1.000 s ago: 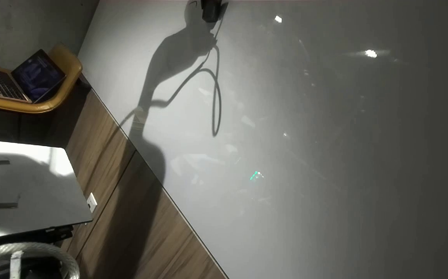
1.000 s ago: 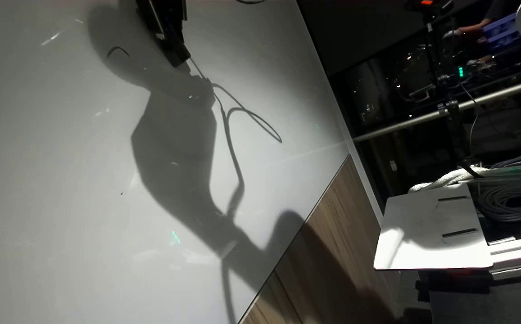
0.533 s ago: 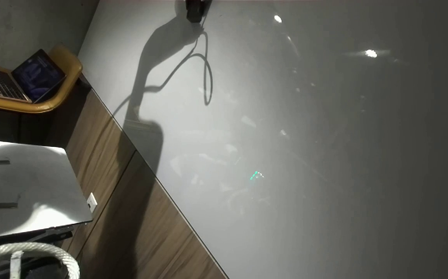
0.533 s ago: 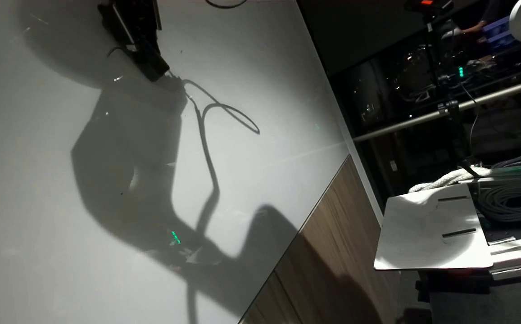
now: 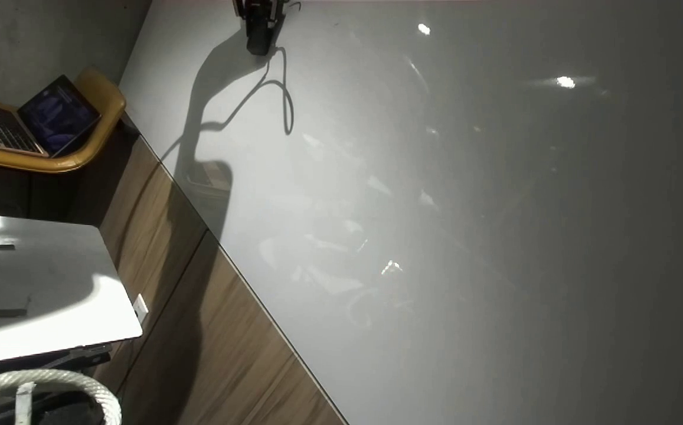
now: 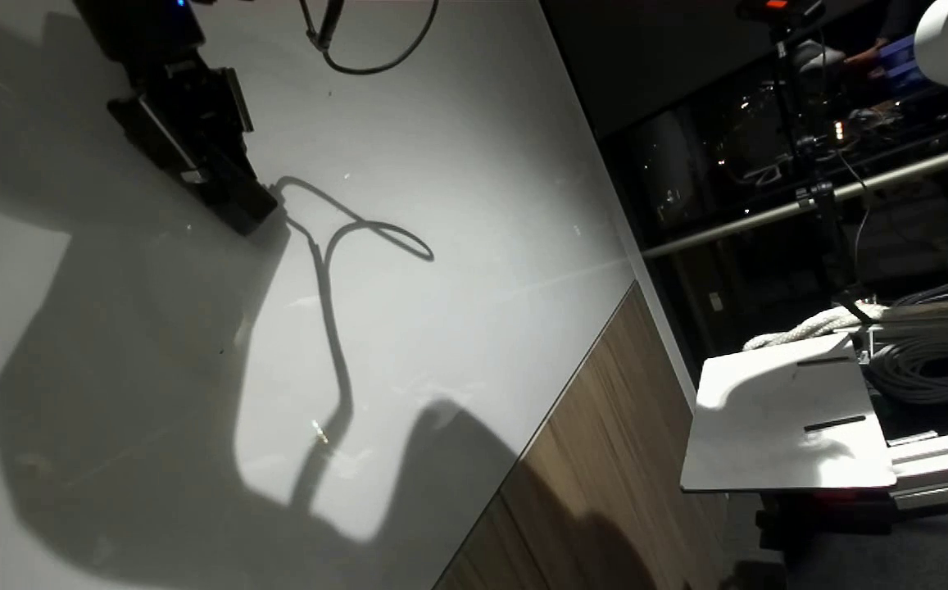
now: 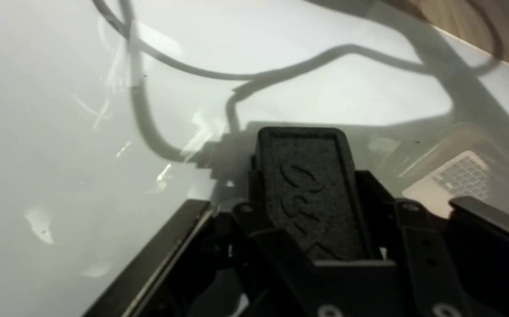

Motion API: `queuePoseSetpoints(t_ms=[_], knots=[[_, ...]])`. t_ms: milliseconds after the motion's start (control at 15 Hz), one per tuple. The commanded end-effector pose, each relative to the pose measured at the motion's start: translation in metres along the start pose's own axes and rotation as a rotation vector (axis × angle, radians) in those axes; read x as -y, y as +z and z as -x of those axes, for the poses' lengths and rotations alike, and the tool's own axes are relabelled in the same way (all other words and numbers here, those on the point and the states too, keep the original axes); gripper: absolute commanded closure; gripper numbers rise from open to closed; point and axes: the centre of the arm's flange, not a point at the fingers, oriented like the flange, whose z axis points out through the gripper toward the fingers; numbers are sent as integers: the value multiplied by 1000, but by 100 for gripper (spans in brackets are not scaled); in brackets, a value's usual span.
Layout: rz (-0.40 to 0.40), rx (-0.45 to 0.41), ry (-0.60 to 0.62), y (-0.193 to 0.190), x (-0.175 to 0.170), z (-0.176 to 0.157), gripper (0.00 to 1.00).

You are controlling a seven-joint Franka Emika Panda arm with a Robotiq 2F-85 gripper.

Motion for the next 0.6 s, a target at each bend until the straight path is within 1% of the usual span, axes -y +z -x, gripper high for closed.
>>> queuePoseSetpoints(t_ms=[0,67,133,200,267,400,533], knots=[[-2,4,-13,37,-14,-28,71],[-5,20,-12,45,-16,-16,71],[-11,46,-12,55,-14,9,71],[-22,67,-10,64,-13,26,71],[-48,106,-1,77,-12,45,71],[-82,198,18,99,-9,67,71],[-90,267,38,117,-8,87,71]])
